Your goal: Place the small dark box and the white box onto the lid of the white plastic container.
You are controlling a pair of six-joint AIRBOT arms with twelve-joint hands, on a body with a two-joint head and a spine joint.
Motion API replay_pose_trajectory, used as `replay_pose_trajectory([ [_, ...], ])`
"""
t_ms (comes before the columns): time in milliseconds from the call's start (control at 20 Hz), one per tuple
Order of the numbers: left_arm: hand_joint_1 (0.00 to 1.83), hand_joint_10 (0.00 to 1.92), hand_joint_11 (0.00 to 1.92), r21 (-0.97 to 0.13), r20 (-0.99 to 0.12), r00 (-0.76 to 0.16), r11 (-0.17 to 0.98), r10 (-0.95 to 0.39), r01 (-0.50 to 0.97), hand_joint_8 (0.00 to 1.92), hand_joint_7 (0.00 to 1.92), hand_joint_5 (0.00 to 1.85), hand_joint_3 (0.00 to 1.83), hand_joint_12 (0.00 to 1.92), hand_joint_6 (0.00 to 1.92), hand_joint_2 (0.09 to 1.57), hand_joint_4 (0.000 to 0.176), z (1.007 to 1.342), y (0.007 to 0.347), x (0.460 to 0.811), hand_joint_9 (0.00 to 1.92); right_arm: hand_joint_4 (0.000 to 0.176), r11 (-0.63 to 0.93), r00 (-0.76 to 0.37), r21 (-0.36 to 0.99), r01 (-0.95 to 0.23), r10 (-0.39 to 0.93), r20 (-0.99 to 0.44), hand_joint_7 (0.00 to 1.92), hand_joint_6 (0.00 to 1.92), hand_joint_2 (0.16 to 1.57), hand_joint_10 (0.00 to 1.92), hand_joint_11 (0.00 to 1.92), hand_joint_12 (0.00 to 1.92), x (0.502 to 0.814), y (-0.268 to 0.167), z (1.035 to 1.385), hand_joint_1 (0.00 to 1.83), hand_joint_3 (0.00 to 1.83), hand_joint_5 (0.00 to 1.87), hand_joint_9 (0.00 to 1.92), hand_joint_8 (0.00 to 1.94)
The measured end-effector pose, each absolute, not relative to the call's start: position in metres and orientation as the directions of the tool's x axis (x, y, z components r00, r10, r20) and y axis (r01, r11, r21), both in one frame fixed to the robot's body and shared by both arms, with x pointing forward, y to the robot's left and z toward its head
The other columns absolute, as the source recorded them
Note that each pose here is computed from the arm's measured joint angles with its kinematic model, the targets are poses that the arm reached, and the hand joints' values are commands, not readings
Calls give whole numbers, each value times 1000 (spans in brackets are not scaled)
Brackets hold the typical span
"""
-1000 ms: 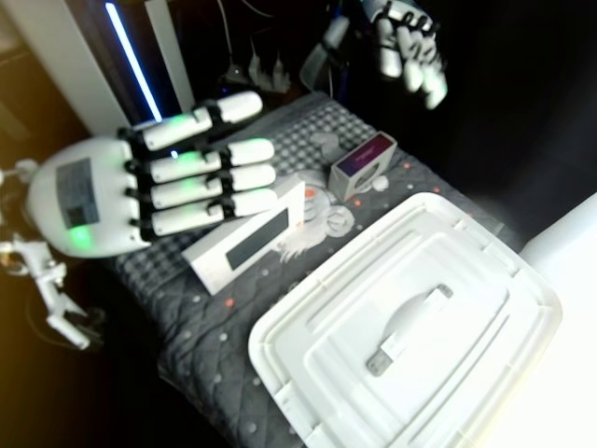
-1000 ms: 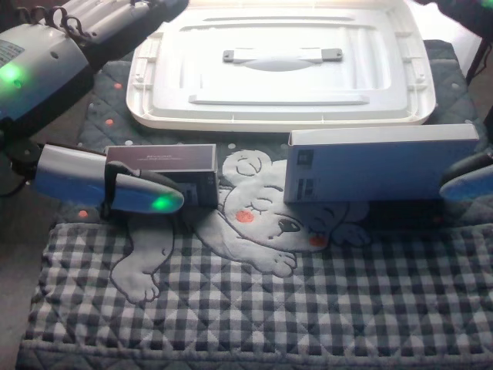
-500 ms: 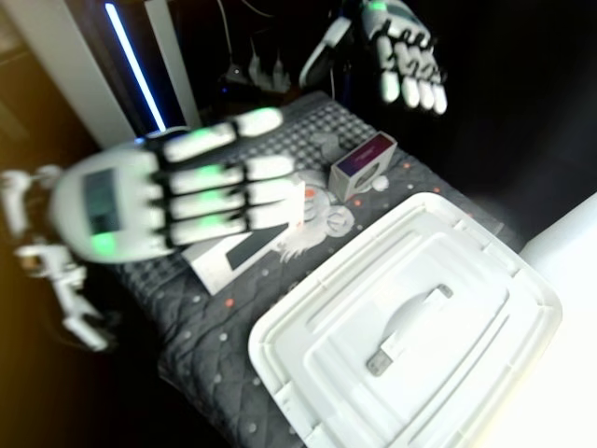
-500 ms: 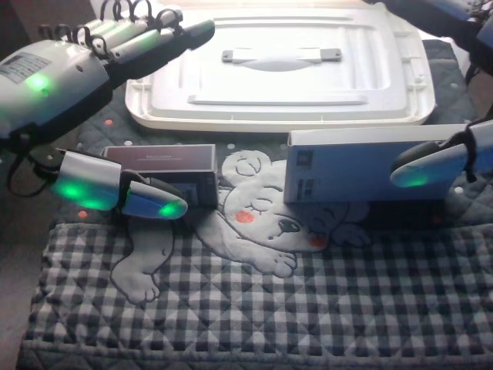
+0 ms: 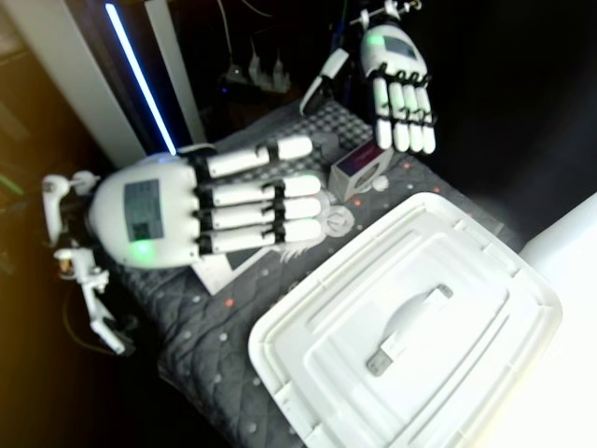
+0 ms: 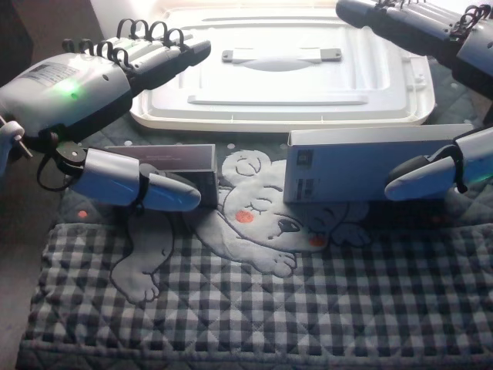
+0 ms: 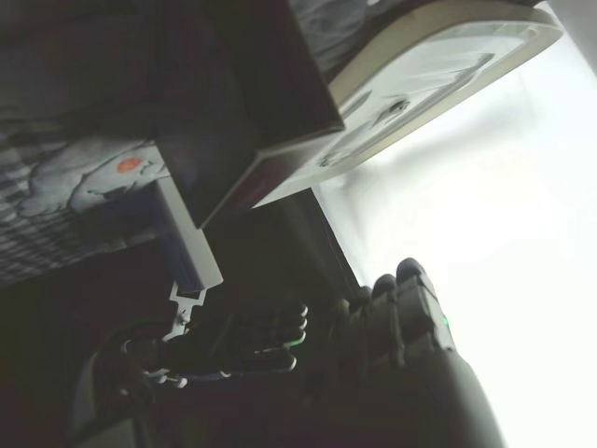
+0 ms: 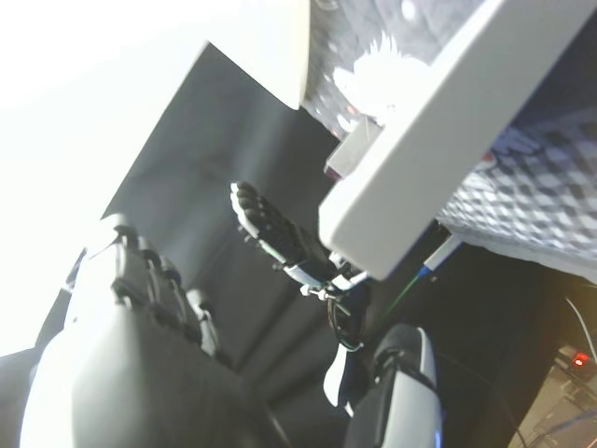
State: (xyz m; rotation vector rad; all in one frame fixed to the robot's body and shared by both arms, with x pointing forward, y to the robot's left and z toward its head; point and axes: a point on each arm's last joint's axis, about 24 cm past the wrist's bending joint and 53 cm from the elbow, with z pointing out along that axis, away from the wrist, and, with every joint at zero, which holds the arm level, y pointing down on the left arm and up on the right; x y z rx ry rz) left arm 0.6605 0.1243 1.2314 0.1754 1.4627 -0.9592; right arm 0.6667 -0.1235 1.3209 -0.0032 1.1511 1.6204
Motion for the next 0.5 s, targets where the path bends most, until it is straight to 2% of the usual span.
replay_pose_trajectory([
  [50,472,8,36,-439,-884,-177,637,-432,634,4,10,0,6,16,0,793,0,1230,124,660,23,125,66,-407,662,-746,742,-533,24,0,596,3,121,58,667,-122,1320,673,0,0,10,9],
  [100,472,8,36,-439,-884,-178,638,-431,633,4,10,0,6,16,0,793,0,1230,124,661,23,125,67,-407,663,-746,742,-533,24,0,596,3,121,58,667,-122,1320,673,0,0,10,9],
  [150,529,11,23,-440,-884,-182,638,-430,632,7,20,4,1,11,1,784,15,1228,123,661,34,123,70,-408,663,-745,738,-537,26,0,591,0,112,56,667,-121,1319,687,0,0,5,8],
  [200,505,22,60,-440,-885,-185,640,-427,629,15,43,5,0,27,2,771,10,1227,123,662,64,101,73,-410,666,-742,738,-537,52,1,572,2,123,69,668,-121,1318,725,0,20,18,4],
  [250,488,15,53,-440,-886,-187,641,-425,629,9,36,17,0,25,6,776,0,1226,123,662,55,69,75,-410,667,-741,737,-538,73,10,574,7,126,73,668,-120,1317,742,0,46,36,9],
  [300,484,16,62,-440,-886,-187,641,-425,628,10,42,27,0,30,9,771,0,1226,123,662,63,27,76,-410,669,-740,737,-537,104,4,602,5,123,89,669,-120,1316,750,0,76,59,4],
  [350,517,2,33,-441,-885,-188,641,-426,628,1,21,6,0,18,1,753,0,1226,123,662,34,8,77,-410,669,-739,736,-538,120,10,594,5,117,93,669,-120,1316,727,0,101,66,6],
  [400,506,0,16,-439,-887,-188,644,-422,627,0,14,0,0,12,0,758,0,1224,123,663,19,3,80,-411,671,-737,735,-539,129,15,578,5,114,95,671,-119,1315,726,0,122,69,7],
  [450,541,7,43,-447,-884,-200,644,-422,621,3,22,8,0,24,3,741,0,1221,121,664,33,7,87,-415,677,-731,731,-542,125,15,579,0,90,88,672,-117,1312,682,0,130,58,5],
  [500,527,11,50,-448,-885,-206,646,-417,618,9,37,1,0,27,0,758,22,1219,120,664,45,0,97,-418,679,-727,722,-551,113,7,595,0,54,74,673,-115,1308,728,0,116,34,0],
])
